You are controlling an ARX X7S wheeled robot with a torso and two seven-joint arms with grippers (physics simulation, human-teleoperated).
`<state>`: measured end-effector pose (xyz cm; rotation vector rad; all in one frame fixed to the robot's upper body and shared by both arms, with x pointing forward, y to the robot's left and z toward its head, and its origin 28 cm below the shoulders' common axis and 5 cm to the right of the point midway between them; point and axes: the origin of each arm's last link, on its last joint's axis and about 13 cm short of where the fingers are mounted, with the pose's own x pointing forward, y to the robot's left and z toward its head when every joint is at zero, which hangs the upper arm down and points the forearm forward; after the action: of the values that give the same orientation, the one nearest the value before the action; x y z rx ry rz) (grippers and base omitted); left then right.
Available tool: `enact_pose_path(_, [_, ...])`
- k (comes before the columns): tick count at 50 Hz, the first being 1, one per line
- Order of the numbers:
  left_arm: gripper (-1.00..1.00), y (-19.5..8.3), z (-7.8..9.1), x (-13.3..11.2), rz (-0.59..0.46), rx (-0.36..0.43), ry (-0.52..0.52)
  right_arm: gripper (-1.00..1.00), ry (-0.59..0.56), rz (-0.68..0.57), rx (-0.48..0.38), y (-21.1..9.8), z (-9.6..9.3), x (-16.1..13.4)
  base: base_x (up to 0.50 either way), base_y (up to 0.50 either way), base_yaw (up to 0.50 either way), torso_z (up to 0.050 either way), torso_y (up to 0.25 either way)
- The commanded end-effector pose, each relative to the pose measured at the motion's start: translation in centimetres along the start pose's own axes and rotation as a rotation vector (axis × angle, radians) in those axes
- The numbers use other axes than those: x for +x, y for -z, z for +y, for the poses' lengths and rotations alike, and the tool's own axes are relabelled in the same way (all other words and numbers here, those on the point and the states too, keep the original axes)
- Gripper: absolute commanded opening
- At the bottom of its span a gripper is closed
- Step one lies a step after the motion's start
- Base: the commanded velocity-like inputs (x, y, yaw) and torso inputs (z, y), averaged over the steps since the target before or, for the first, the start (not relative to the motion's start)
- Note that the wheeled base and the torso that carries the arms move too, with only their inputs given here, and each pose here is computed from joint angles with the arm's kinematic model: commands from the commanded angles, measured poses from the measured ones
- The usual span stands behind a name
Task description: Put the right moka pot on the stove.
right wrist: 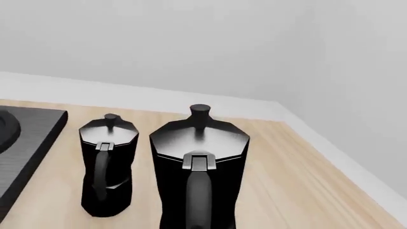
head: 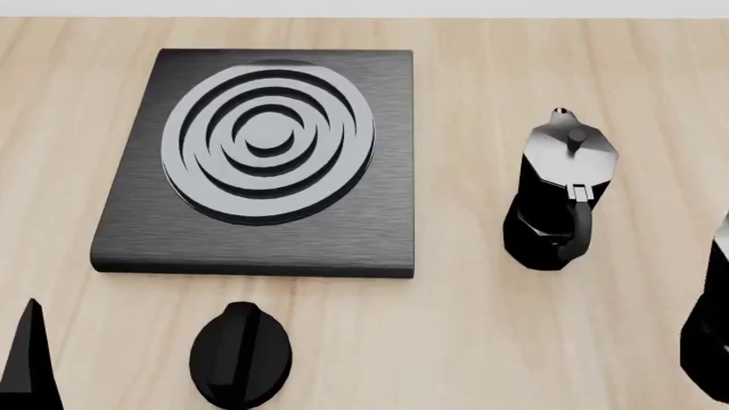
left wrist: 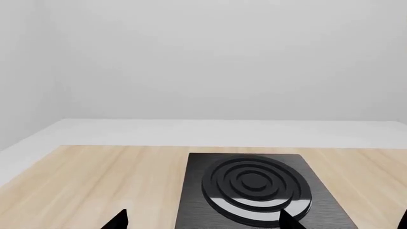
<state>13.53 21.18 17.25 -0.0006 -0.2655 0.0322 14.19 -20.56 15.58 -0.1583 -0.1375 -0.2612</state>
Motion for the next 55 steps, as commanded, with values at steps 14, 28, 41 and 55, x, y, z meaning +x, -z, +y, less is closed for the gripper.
enact_pose_path(14, [1.00, 0.0, 0.0, 0.0, 0.001, 0.000, 0.001, -1.00, -0.077, -0.075, -0.033, 0.2, 1.5, -1.9, 0.00, 0.00, 0.00, 0.001, 0.001])
enact_pose_path(28, [1.00, 0.0, 0.0, 0.0, 0.002, 0.000, 0.001, -1.00, -0.142, -0.090, -0.031, -0.2, 2.5, -2.0, 0.00, 0.00, 0.00, 0.000, 0.001])
enact_pose_path(41, [1.00, 0.0, 0.0, 0.0, 0.001, -0.001, 0.000, -1.00, -0.206, -0.102, -0.023, -0.2, 3.7, -1.5, 0.00, 0.00, 0.00, 0.000, 0.001])
enact_pose_path(55, [1.00, 0.0, 0.0, 0.0, -0.001, -0.002, 0.002, -1.00, -0.285, -0.127, -0.011, -0.7, 5.3, -1.1, 0.00, 0.00, 0.00, 0.001, 0.001])
